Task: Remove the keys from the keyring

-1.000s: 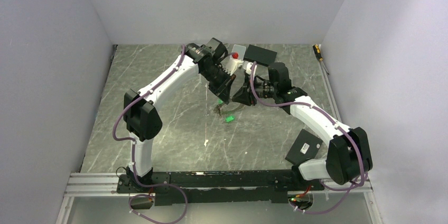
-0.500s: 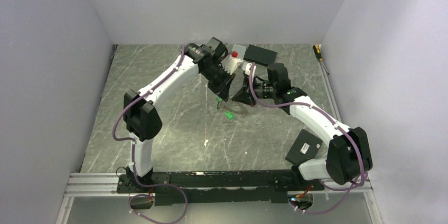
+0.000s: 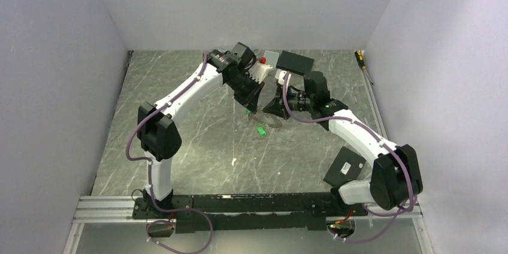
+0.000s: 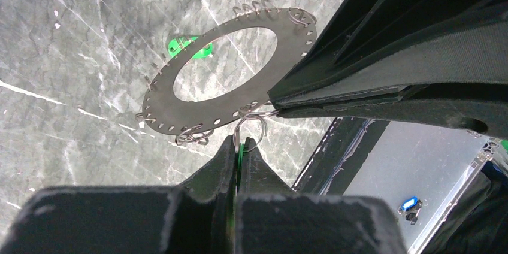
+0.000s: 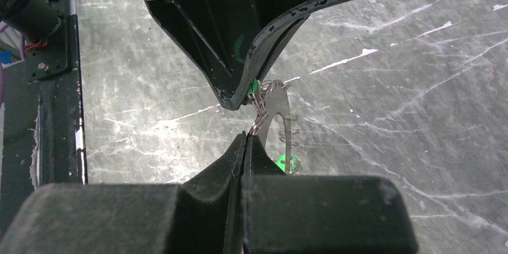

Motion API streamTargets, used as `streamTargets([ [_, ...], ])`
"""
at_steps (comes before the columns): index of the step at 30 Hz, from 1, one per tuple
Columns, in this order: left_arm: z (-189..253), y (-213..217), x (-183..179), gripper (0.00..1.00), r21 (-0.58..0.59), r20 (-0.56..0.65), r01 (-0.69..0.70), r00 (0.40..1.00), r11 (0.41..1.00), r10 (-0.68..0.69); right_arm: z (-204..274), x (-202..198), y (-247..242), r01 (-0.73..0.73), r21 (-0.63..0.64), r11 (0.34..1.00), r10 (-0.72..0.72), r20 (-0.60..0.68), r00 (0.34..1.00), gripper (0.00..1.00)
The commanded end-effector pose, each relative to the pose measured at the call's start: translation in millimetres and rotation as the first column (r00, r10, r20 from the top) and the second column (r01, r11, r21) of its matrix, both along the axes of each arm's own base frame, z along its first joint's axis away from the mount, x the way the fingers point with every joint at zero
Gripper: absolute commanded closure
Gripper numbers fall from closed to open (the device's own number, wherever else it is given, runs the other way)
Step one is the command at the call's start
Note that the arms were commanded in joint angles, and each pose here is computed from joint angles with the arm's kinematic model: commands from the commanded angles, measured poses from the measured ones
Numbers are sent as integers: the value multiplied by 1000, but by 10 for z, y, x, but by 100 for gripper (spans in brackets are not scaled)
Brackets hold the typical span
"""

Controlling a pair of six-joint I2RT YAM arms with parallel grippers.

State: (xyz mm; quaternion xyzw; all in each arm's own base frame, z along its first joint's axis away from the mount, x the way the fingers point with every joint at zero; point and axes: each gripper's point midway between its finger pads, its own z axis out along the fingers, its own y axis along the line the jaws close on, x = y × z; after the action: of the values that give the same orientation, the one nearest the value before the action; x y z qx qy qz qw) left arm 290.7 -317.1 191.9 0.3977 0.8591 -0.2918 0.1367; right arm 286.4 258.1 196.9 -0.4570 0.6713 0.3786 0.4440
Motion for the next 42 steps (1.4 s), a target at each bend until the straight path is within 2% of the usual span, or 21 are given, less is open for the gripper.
streamTargets([
  [1,277,132,96,100,-46,76,-22,997,999,25,69,-99,-22,-24,16,1000,24,12,1000,100],
  [2,296,115,67,100,-55,72,-9,997,998,13,64,-105,-20,-31,13,999,31,11,999,99],
  [6,339,43,-55,100,-73,71,49,996,996,-44,55,-119,-18,-39,12,999,39,6,999,80],
  [14,335,-25,-143,100,-81,62,85,995,993,-80,74,-107,-18,-27,15,1000,27,-2,1000,70],
  [21,328,-79,-181,100,-84,56,99,994,992,-95,127,-72,-12,1,26,1000,-1,-13,1000,56],
  [42,270,-200,-293,100,-76,42,139,990,987,-136,197,0,12,42,42,998,-41,-31,999,57],
])
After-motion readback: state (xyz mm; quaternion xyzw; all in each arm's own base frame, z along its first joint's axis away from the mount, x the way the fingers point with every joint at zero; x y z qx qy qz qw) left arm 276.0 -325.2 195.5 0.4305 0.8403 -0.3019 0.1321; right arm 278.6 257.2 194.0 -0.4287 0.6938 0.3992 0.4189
